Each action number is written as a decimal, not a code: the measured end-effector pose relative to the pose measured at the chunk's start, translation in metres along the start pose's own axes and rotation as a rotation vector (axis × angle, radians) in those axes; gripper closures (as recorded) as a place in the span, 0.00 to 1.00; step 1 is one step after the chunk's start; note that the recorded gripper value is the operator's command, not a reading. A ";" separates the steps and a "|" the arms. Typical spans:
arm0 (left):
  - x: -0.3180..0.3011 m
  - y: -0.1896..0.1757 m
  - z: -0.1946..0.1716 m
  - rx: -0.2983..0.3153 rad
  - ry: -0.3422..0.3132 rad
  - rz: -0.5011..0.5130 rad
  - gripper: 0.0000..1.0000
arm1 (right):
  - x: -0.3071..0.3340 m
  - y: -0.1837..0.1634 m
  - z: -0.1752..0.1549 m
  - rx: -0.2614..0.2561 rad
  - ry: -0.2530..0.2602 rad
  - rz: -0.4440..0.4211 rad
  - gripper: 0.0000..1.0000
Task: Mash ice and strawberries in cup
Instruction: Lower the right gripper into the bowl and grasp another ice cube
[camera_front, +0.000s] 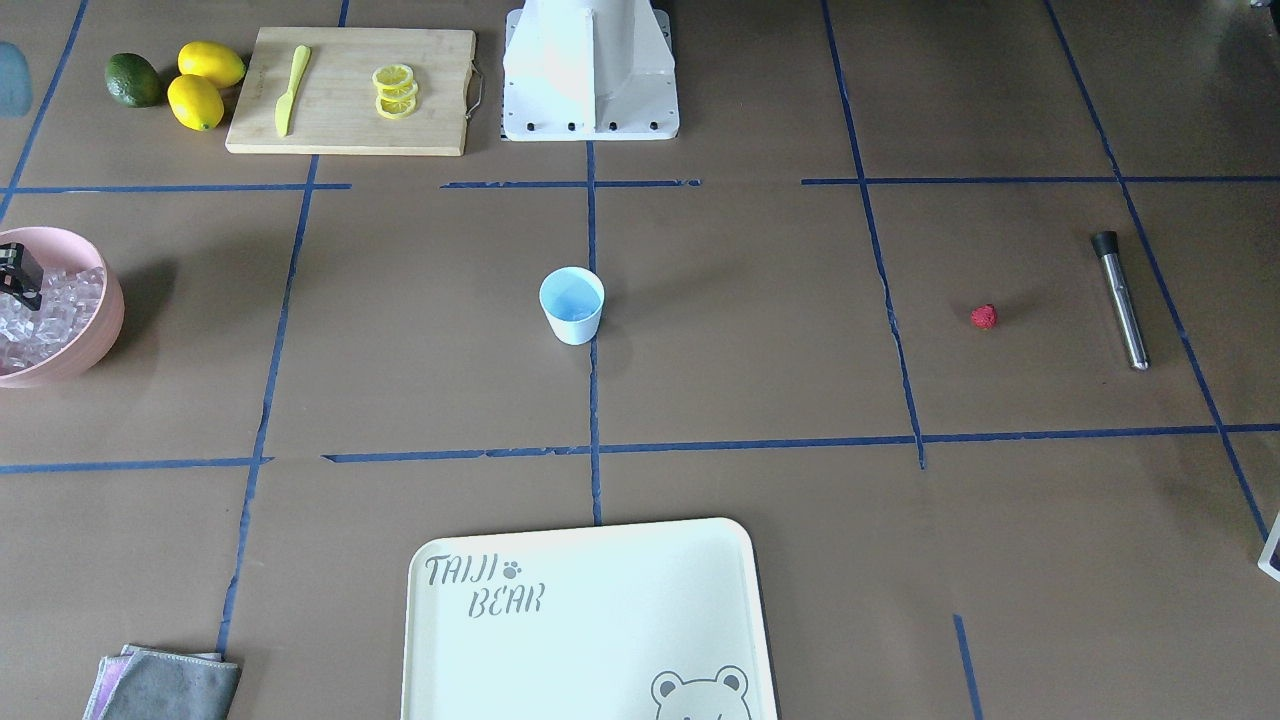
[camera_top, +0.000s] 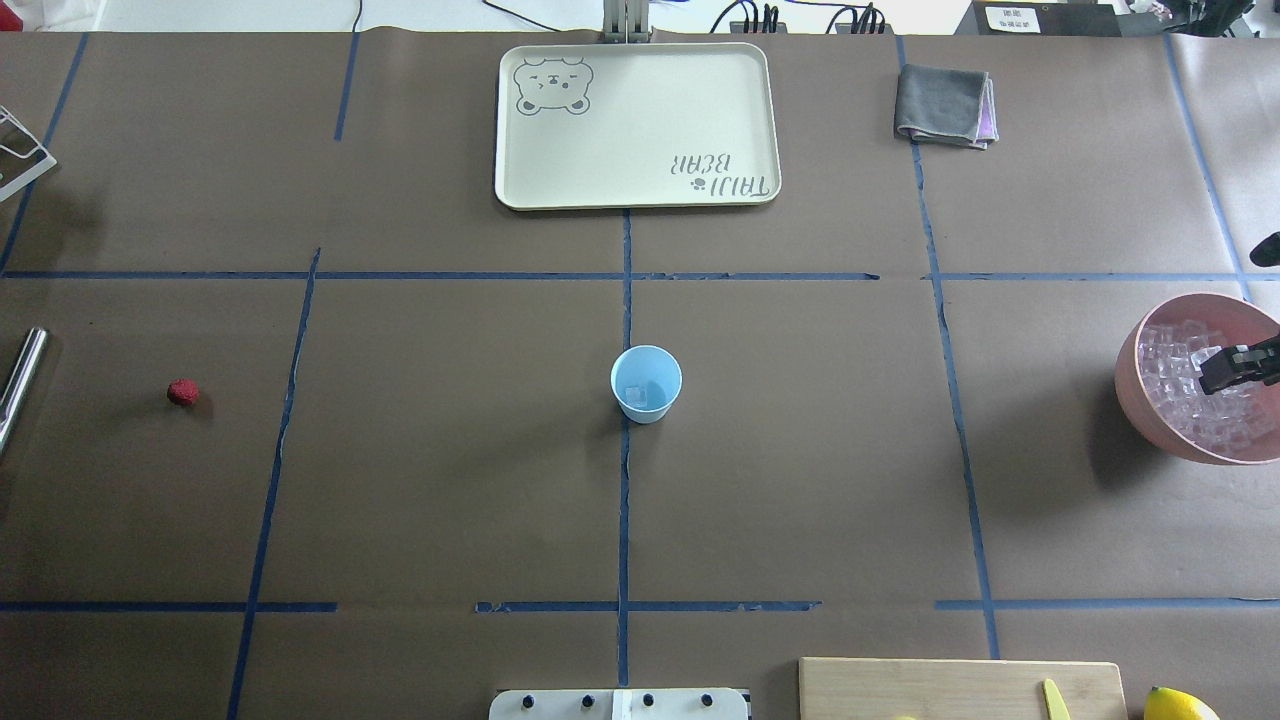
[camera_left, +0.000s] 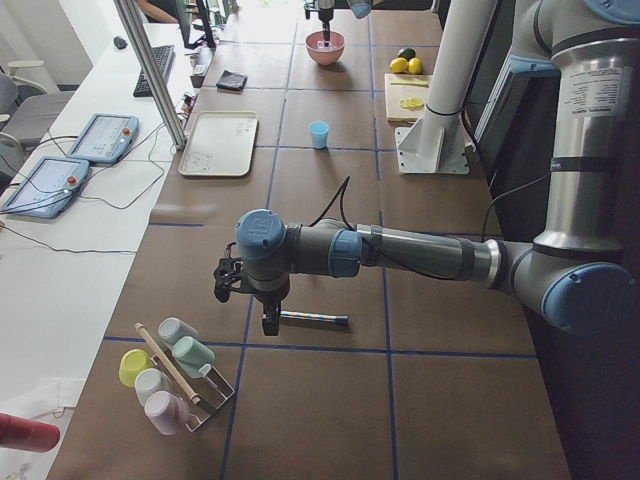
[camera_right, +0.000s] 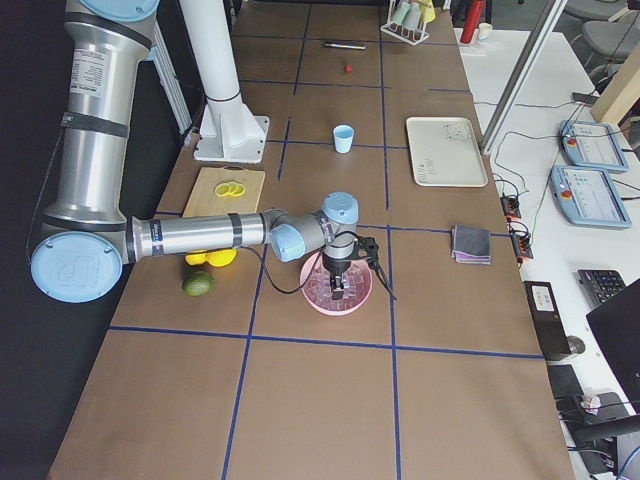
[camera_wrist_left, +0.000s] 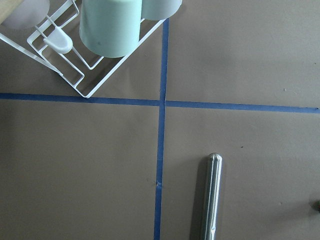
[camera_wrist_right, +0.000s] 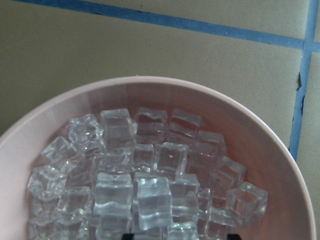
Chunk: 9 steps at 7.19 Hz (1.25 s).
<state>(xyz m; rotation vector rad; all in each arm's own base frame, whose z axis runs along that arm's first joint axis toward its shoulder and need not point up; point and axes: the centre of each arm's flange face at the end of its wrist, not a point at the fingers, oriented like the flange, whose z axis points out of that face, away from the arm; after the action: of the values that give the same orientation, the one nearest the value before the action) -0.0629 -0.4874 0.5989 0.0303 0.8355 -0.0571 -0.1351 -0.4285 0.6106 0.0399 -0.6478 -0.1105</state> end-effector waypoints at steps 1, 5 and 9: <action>0.000 0.000 0.000 0.000 0.000 0.000 0.00 | 0.001 0.000 0.001 -0.002 0.001 0.001 0.35; 0.001 0.000 -0.001 0.001 0.000 0.001 0.00 | 0.000 0.001 0.001 -0.004 -0.004 0.000 1.00; 0.007 -0.001 -0.007 0.012 0.000 0.006 0.00 | -0.005 0.017 -0.028 0.016 -0.020 -0.044 1.00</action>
<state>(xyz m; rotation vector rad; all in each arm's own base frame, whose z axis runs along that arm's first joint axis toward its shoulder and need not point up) -0.0629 -0.4888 0.5890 0.0439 0.8351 -0.0561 -0.1212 -0.4107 0.5866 0.0683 -0.6679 -0.1489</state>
